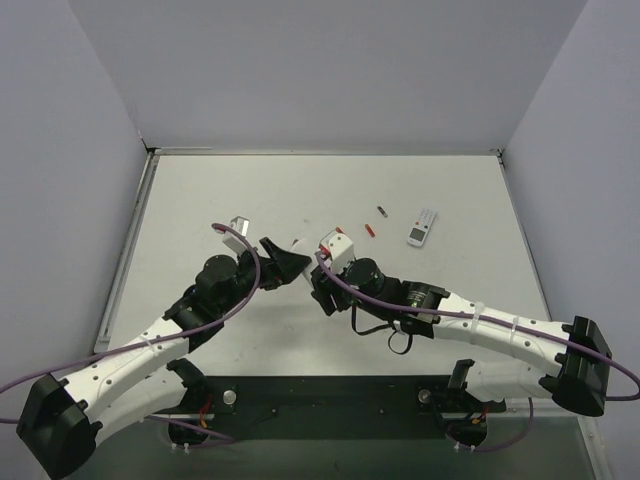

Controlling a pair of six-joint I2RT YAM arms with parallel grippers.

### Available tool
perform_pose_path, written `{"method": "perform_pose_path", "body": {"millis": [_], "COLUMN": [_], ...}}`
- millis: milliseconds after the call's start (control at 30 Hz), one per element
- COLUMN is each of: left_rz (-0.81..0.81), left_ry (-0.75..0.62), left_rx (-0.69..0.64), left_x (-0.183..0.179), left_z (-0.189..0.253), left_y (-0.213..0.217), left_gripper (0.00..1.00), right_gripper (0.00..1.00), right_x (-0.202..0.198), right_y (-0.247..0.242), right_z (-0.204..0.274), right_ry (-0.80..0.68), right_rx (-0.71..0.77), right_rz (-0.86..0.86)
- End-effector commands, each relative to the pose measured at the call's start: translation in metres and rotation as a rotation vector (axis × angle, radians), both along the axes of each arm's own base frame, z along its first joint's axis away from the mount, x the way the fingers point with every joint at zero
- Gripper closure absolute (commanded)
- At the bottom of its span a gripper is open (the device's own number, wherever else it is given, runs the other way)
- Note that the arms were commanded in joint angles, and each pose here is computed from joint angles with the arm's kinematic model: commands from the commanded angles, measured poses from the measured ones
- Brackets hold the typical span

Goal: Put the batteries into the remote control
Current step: Adjust the remote control.

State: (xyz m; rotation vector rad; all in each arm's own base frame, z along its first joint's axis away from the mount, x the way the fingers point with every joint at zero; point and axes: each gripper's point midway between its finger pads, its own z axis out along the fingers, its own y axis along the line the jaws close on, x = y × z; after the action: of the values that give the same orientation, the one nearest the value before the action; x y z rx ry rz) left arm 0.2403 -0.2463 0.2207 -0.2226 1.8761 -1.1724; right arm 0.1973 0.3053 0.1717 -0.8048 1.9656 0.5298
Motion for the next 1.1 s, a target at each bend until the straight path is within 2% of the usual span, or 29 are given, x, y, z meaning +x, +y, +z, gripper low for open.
{"method": "perform_pose_path", "body": {"millis": [0, 433, 533, 567, 633, 667, 767, 800, 867, 967, 1067], "left_rz": [0.017, 0.027, 0.026, 0.024, 0.02, 0.02, 0.026, 0.031, 0.041, 0.048, 0.067], "left_ry": [-0.013, -0.045, -0.045, -0.045, -0.043, -0.045, -0.045, -0.041, -0.04, -0.016, 0.017], "left_rx": [-0.114, -0.16, -0.16, -0.16, -0.162, -0.167, -0.162, -0.158, -0.157, -0.164, -0.169], "left_x": [0.004, 0.005, 0.005, 0.005, 0.003, 0.003, 0.003, 0.003, 0.004, 0.004, 0.011], "left_z": [0.017, 0.023, 0.022, 0.021, 0.02, 0.021, 0.018, 0.015, 0.013, 0.006, 0.0], "left_y": [-0.011, -0.019, -0.019, -0.019, -0.019, -0.019, -0.016, -0.015, -0.012, -0.007, 0.003], "left_gripper": [0.18, 0.36, 0.5, 0.61, 0.73, 0.85, 1.0, 1.0, 1.0, 1.0, 1.0], "right_gripper": [1.0, 1.0, 1.0, 1.0, 1.0, 1.0, 0.89, 0.78, 0.67, 0.44, 0.32], "right_x": [0.018, 0.013, 0.012, 0.012, 0.012, 0.012, 0.012, 0.011, 0.01, 0.007, 0.003], "right_y": [0.007, 0.017, 0.018, 0.018, 0.017, 0.018, 0.016, 0.015, 0.014, 0.008, 0.003], "right_z": [0.032, 0.021, 0.021, 0.021, 0.021, 0.023, 0.026, 0.027, 0.03, 0.031, 0.037], "right_ry": [-0.101, -0.106, -0.104, -0.102, -0.103, -0.102, -0.105, -0.104, -0.105, -0.108, -0.149], "right_rx": [0.062, 0.029, 0.032, 0.035, 0.042, 0.051, 0.072, 0.078, 0.088, 0.11, 0.143], "right_rz": [-0.081, -0.062, -0.066, -0.069, -0.072, -0.075, -0.078, -0.08, -0.076, -0.069, -0.028]}}
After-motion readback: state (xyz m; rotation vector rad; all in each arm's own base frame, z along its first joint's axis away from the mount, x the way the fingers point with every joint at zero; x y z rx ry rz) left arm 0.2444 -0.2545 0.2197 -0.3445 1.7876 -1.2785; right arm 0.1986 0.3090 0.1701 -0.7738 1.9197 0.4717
